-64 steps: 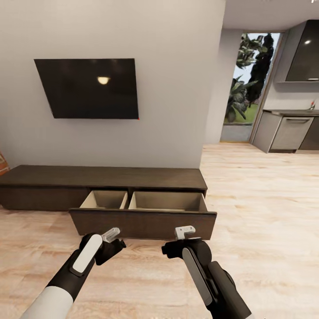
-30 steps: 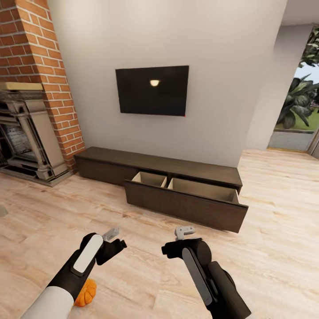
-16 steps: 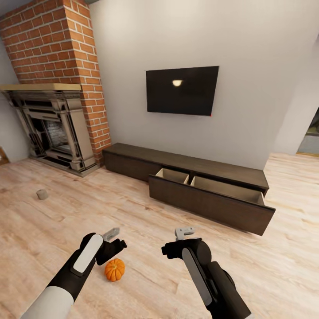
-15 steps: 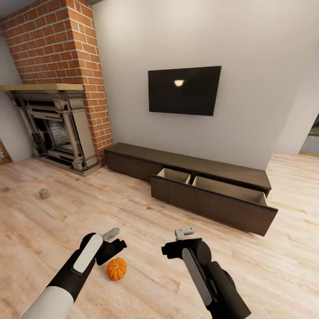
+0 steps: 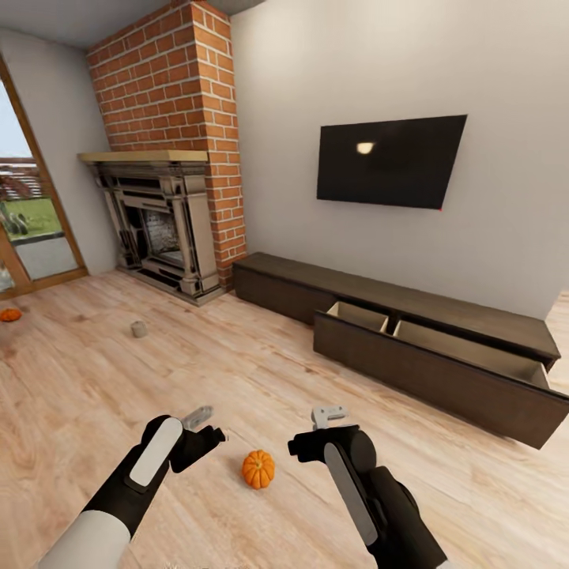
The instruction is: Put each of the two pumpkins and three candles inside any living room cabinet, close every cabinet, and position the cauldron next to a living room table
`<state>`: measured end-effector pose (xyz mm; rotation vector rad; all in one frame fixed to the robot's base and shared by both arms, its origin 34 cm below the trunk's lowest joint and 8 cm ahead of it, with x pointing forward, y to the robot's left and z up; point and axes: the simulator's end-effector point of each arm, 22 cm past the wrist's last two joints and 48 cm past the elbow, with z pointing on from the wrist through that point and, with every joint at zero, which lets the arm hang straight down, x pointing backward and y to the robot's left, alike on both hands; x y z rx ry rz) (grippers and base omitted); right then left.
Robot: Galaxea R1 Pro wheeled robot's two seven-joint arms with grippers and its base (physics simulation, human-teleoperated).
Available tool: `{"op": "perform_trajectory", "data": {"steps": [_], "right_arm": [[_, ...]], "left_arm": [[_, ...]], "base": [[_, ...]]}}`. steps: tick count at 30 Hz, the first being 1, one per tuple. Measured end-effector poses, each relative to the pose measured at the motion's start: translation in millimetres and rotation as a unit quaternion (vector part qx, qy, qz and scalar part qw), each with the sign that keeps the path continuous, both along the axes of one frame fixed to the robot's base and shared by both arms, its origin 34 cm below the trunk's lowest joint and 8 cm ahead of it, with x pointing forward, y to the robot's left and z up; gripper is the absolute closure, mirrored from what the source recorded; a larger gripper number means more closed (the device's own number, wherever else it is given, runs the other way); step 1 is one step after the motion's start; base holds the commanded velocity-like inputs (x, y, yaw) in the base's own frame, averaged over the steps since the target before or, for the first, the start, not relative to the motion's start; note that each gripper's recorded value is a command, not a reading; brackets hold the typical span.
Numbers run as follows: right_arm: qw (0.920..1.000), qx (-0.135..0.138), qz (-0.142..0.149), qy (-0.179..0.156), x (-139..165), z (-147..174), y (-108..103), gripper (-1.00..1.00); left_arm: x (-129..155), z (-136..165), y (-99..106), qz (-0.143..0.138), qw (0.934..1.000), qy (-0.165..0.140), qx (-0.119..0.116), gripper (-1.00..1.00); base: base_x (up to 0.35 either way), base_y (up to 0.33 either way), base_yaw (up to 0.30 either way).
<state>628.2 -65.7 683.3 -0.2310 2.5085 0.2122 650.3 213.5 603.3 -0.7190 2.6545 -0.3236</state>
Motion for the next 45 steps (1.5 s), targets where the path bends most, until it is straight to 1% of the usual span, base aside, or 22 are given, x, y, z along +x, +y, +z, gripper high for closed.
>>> {"op": "perform_trajectory", "data": {"steps": [7,15,45], "right_arm": [[1.0,-0.001,0.0,0.001,-0.6,-1.1,0.0,-1.0],[1.0,-0.002,0.0,0.001,-0.6,-0.8,0.3,-1.0],[1.0,-0.002,0.0,0.001,-0.8,-1.0,-0.3,-1.0]], "left_arm": [[0.3,0.5,-0.5,0.0,1.0,-0.001,-0.001,-1.0],[0.6,1.1,-0.8,-0.001,1.0,-0.002,-0.002,-1.0],[0.5,1.1,-0.6,-0.001,1.0,-0.002,-0.001,-1.0]], "base": [[0.039,0.287,0.273],[0.176,0.264,0.273],[0.276,0.185,0.273]]}}
